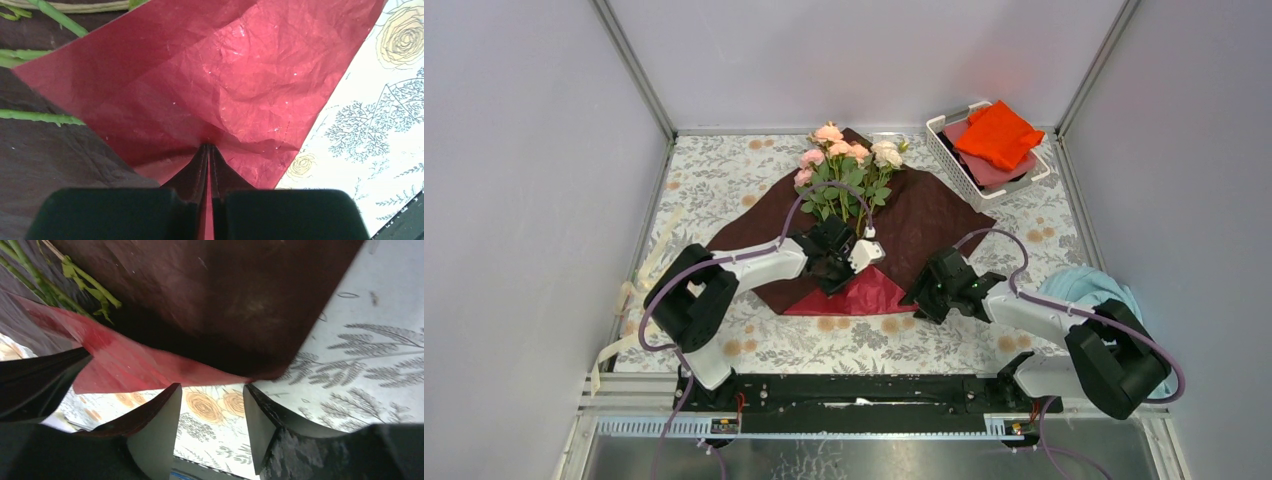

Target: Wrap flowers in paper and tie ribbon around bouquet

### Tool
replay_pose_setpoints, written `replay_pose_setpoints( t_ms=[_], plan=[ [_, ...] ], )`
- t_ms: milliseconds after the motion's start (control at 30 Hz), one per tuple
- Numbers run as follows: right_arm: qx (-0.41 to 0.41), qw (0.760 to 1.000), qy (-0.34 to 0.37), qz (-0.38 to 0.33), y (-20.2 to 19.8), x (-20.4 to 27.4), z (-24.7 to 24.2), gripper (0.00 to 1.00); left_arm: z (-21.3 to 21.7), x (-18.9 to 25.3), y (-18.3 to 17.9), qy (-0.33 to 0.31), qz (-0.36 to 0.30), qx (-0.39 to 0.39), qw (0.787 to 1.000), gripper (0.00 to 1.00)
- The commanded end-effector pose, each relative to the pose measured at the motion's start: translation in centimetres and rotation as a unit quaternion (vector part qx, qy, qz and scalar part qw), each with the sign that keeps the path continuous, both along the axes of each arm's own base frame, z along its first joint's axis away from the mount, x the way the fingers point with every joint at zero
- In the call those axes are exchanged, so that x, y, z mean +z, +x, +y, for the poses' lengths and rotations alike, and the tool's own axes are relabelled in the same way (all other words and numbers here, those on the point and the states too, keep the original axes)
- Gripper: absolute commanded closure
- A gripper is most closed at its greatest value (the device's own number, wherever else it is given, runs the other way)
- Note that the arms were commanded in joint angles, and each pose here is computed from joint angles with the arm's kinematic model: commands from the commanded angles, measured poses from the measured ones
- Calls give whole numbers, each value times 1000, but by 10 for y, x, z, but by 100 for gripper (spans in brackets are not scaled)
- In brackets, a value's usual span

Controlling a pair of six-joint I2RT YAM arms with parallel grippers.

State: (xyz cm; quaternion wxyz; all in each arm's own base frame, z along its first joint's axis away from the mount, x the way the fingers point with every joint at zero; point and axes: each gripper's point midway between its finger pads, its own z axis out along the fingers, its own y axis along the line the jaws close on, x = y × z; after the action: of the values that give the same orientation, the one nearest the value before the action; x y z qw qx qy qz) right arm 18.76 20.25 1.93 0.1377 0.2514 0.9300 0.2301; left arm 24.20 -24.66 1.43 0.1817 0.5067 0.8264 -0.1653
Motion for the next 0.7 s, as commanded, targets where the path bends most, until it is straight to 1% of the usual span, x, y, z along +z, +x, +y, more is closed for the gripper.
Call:
replay_pose_setpoints(
  t_ms=[0, 67, 200, 333, 433, 533, 633, 667],
  plan=[
    [-20, 999, -32, 23, -2, -21, -8, 46, -12, 24, 10, -15, -12, -7, 1000, 89],
    [-24, 999, -37, 18, 0, -22, -9, 54, -22, 34, 13, -26, -14, -13, 999, 84],
    [-39, 998, -50, -7, 10, -17, -16, 71, -43, 39, 12, -40, 6, -28, 999, 80],
    [-33, 997, -67, -22, 15, -9, -20, 77, -58, 39, 11, -47, 22, -35, 998, 78],
    [-26, 997, -73, -28, 17, -6, -21, 78, -66, 29, 13, -51, 32, -36, 998, 76],
    [-19, 997, -77, -25, 16, -7, -21, 77, -65, 8, 22, -27, 29, -26, 999, 76],
    [-18, 996, -86, -24, 15, -6, -24, 70, -61, -6, 31, -4, 20, -15, 1000, 76],
    [-19, 995, -91, -25, 15, -5, -26, 66, -60, -9, 33, 1, 17, -12, 1000, 76]
  ],
)
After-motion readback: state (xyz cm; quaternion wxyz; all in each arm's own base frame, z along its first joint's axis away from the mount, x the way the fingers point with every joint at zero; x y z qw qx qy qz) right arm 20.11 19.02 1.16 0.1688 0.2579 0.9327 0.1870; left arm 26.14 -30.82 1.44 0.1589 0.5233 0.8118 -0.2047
